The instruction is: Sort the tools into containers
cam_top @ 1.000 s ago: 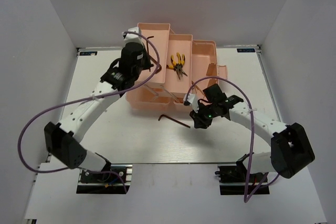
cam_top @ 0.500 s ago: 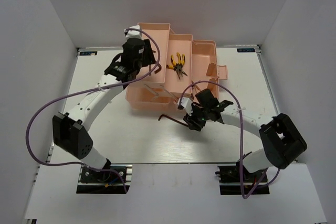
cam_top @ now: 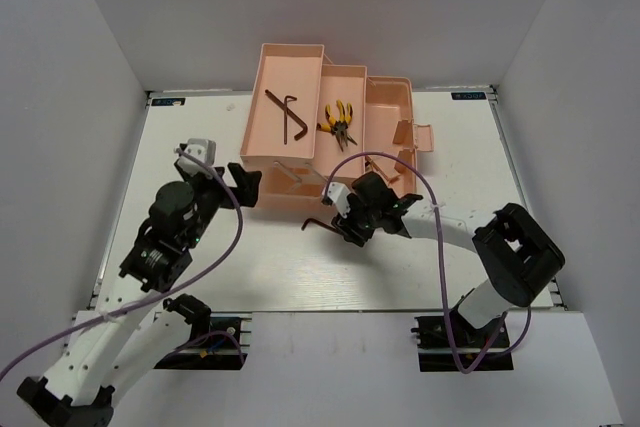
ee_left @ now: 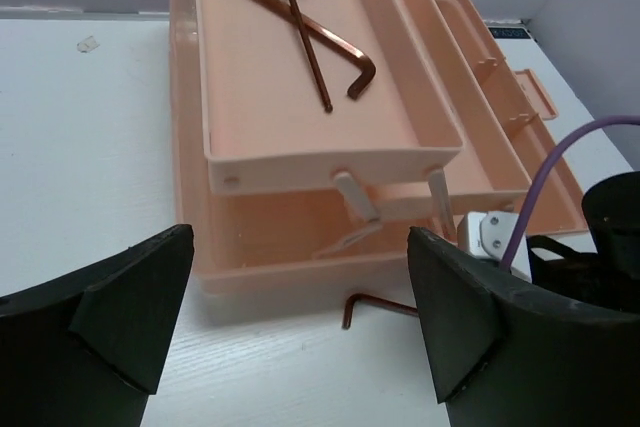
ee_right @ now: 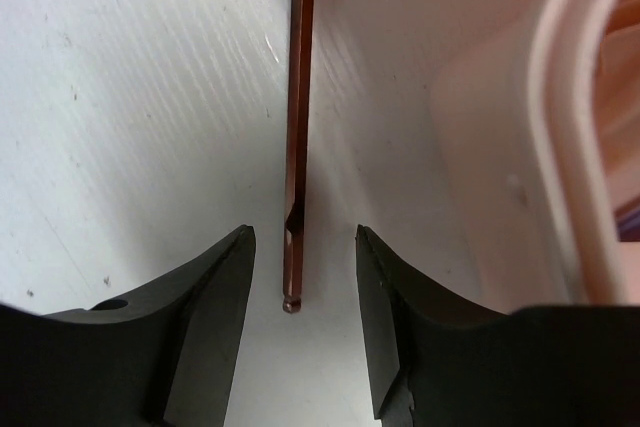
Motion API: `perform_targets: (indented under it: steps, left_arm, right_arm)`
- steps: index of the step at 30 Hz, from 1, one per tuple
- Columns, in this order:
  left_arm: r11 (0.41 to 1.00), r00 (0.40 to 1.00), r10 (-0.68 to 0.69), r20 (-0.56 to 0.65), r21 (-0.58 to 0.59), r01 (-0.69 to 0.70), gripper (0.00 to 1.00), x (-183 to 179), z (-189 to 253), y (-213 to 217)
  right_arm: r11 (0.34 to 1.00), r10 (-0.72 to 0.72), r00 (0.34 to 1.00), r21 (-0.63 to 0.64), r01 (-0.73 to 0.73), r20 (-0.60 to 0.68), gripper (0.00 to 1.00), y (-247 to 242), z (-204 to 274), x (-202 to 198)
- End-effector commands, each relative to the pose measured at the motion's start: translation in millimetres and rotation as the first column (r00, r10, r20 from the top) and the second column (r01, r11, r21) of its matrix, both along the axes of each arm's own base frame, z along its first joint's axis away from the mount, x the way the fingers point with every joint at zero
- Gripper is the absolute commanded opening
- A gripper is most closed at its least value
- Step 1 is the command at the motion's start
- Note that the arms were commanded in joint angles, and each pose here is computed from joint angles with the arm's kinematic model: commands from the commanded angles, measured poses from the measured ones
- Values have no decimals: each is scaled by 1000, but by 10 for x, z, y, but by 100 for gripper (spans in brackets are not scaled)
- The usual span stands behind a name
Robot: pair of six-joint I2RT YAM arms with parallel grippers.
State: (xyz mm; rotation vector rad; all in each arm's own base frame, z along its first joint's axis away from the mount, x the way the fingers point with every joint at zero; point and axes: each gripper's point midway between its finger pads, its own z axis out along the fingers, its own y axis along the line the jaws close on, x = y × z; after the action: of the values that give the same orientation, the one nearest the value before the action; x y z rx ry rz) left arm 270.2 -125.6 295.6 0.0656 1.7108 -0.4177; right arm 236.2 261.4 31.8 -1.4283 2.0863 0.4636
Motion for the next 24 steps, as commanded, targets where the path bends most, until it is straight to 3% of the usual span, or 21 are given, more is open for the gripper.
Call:
perform_targets:
  steps: [1, 9, 14, 20, 24]
  left_arm:
    - [999, 1000, -31, -3, 35, 31, 98, -121, -158, 34]
    - [998, 999, -22, -32, 51, 23, 99, -154, -259, 71]
    - [999, 1000, -2, -21, 49, 3, 99, -155, -230, 112]
    - [999, 1000, 9, -20, 51, -7, 99, -168, -228, 140]
    - [999, 1000, 8, -12, 46, -8, 99, -180, -205, 147]
  right_arm:
    - [995, -102, 992, 14, 101, 76, 51, 33, -1, 211]
    - [994, -99, 993, -47, 102, 62, 51, 7, -187, 143]
    - [993, -74, 996, -88, 77, 39, 44, -73, -319, 38]
    - [989, -54, 998, -135, 55, 11, 23, -170, -402, -103]
    - [987, -22, 1000, -161, 22, 1, 0, -239, -425, -248]
